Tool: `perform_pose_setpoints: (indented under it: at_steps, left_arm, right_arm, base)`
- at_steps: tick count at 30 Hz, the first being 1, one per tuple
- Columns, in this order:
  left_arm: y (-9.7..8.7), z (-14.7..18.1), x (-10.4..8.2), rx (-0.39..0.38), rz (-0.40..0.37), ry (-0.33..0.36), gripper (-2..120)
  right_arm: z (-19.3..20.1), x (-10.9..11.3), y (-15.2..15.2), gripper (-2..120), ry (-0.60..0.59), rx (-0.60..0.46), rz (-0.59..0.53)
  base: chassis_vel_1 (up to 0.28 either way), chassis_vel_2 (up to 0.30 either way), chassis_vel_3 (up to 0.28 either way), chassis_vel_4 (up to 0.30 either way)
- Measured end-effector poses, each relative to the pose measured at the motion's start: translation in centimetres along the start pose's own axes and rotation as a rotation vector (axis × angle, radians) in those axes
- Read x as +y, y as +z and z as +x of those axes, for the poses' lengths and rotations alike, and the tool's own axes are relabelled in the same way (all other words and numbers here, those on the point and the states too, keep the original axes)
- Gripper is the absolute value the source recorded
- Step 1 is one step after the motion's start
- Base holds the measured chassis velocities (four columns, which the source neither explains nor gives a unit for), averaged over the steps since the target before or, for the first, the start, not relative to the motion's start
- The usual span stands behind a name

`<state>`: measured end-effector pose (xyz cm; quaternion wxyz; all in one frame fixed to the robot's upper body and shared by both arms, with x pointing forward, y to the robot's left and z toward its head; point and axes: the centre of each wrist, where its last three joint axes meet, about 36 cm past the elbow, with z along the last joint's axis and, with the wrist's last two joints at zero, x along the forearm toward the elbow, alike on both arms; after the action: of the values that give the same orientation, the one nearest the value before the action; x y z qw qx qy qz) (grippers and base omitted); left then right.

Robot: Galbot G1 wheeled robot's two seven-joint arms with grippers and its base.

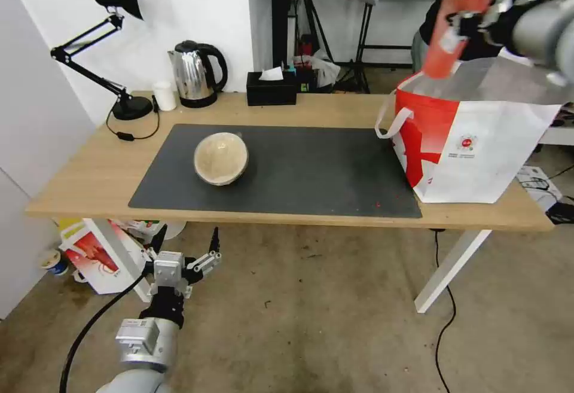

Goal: Pick up the trash from the table and place it into the takeout bag.

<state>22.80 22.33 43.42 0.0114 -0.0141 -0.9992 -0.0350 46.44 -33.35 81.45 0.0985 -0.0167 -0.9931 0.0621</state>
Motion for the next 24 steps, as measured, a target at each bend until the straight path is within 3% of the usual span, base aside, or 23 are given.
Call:
perform_pose_setpoints:
  at_steps: [11, 24]
  left_arm:
    - [0.0, 0.0, 0.0, 0.000, 0.000, 0.000, 100]
    - [0.0, 0.0, 0.0, 0.000, 0.000, 0.000, 100]
  right_arm:
    - [-2.2, -4.7, 1.6, 7, 0.104, 0.057, -0.035]
    - [-5.1, -7.2, 4.1, 7, 0.149, 0.116, -0.049]
  base:
    - [0.000, 0.000, 0.000, 0.000]
    - [0.000, 0.000, 0.000, 0.000]
